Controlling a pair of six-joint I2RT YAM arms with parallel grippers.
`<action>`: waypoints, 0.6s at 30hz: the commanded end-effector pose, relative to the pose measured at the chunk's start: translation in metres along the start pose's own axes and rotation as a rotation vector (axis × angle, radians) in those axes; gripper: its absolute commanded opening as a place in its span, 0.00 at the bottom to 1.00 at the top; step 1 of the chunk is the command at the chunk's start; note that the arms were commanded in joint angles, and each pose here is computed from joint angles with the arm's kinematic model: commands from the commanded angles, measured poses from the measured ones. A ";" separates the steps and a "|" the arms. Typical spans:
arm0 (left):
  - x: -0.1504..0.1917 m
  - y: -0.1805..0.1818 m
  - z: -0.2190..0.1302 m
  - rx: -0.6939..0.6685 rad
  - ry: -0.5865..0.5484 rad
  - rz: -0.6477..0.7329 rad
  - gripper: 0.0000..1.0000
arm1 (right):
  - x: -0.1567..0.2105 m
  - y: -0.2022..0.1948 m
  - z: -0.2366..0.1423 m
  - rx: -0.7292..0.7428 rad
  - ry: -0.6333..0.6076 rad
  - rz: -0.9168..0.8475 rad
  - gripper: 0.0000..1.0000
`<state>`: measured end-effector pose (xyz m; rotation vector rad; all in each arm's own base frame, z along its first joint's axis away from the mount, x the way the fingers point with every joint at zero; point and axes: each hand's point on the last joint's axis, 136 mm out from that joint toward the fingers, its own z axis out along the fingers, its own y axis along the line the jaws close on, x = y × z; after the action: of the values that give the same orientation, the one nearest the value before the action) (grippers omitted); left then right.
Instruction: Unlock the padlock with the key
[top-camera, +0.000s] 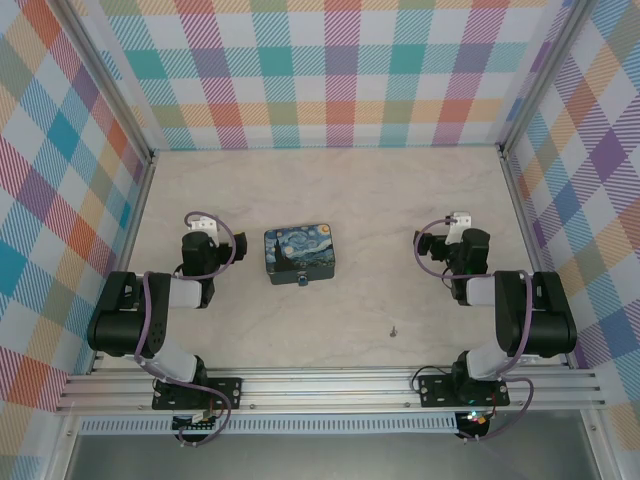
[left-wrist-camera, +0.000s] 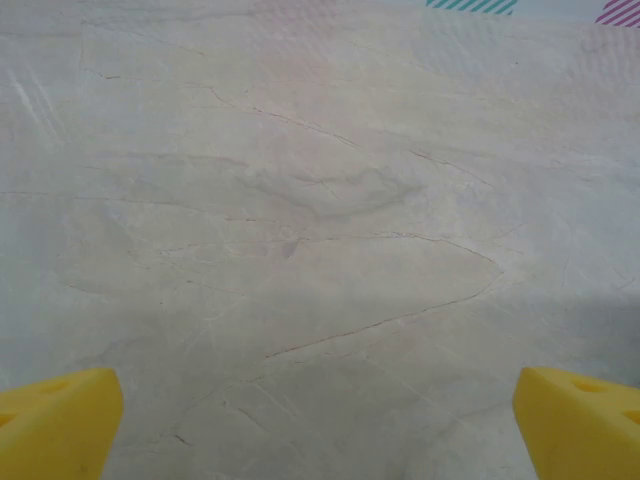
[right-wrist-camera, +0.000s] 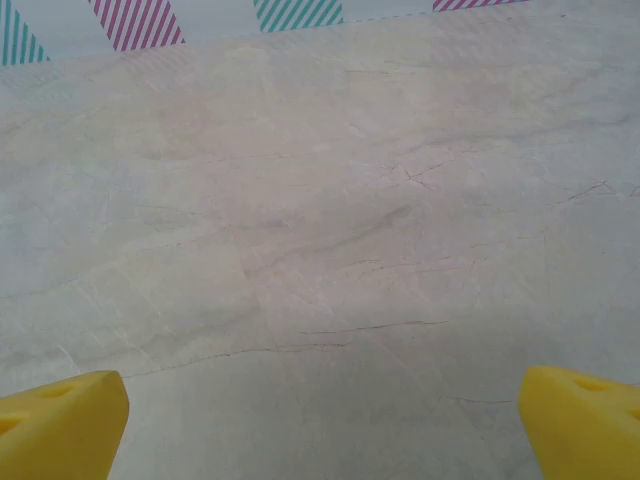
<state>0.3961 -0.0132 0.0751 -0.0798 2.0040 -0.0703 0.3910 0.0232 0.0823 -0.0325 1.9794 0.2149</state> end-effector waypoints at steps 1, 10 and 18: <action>-0.004 -0.001 0.001 -0.004 -0.017 0.016 1.00 | -0.011 0.002 0.002 -0.006 -0.026 -0.030 1.00; -0.004 -0.001 0.001 -0.005 -0.018 0.016 1.00 | -0.010 0.003 0.002 -0.006 -0.026 -0.030 1.00; -0.004 -0.001 0.001 -0.003 -0.017 0.014 1.00 | -0.012 0.003 0.002 -0.007 -0.031 -0.030 1.00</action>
<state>0.3961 -0.0132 0.0751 -0.0801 2.0039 -0.0700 0.3910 0.0232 0.0824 -0.0329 1.9790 0.2146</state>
